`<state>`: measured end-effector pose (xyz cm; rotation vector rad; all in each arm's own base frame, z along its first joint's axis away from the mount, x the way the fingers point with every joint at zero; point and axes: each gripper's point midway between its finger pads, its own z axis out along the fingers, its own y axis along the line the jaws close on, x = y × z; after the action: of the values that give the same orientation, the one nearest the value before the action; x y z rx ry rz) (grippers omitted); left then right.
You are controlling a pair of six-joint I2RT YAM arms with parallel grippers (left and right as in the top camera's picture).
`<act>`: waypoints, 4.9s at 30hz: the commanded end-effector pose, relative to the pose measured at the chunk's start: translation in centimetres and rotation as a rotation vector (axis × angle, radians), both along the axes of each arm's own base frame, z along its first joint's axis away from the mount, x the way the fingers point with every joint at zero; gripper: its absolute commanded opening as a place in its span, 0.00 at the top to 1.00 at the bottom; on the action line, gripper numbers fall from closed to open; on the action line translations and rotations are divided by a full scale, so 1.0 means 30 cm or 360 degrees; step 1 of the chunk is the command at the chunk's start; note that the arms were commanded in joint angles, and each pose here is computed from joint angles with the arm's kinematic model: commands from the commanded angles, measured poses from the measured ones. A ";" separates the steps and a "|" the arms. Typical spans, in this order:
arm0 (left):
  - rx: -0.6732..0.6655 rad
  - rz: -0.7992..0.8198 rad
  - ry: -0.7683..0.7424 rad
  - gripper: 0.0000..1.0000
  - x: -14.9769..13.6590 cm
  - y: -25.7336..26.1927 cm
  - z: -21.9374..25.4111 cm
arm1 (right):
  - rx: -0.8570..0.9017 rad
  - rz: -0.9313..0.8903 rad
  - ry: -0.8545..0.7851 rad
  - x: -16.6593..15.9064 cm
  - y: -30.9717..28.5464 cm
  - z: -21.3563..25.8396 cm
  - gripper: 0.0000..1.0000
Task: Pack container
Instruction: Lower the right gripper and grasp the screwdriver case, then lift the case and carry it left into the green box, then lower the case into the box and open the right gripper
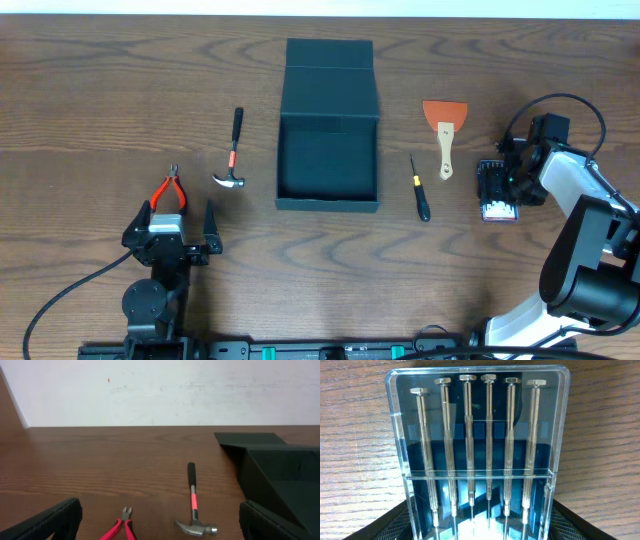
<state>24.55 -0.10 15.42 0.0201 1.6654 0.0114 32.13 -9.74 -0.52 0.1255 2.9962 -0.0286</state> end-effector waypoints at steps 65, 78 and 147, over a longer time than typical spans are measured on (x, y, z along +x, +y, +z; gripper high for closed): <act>0.0020 -0.0029 0.0031 0.02 -0.001 -0.010 -0.025 | -0.0088 0.0449 -0.0264 0.338 0.300 0.479 0.50; 0.0020 -0.0029 0.0031 0.02 -0.001 -0.010 -0.025 | -0.0046 0.0929 -0.0365 0.316 0.738 0.560 0.51; 0.0020 -0.0029 0.0031 0.01 -0.001 -0.010 -0.025 | 0.0011 0.0012 -0.0065 0.149 1.074 0.235 0.60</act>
<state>24.55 -0.10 15.42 0.0204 1.6654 0.0111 36.63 22.33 6.46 0.0759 2.9667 -0.0093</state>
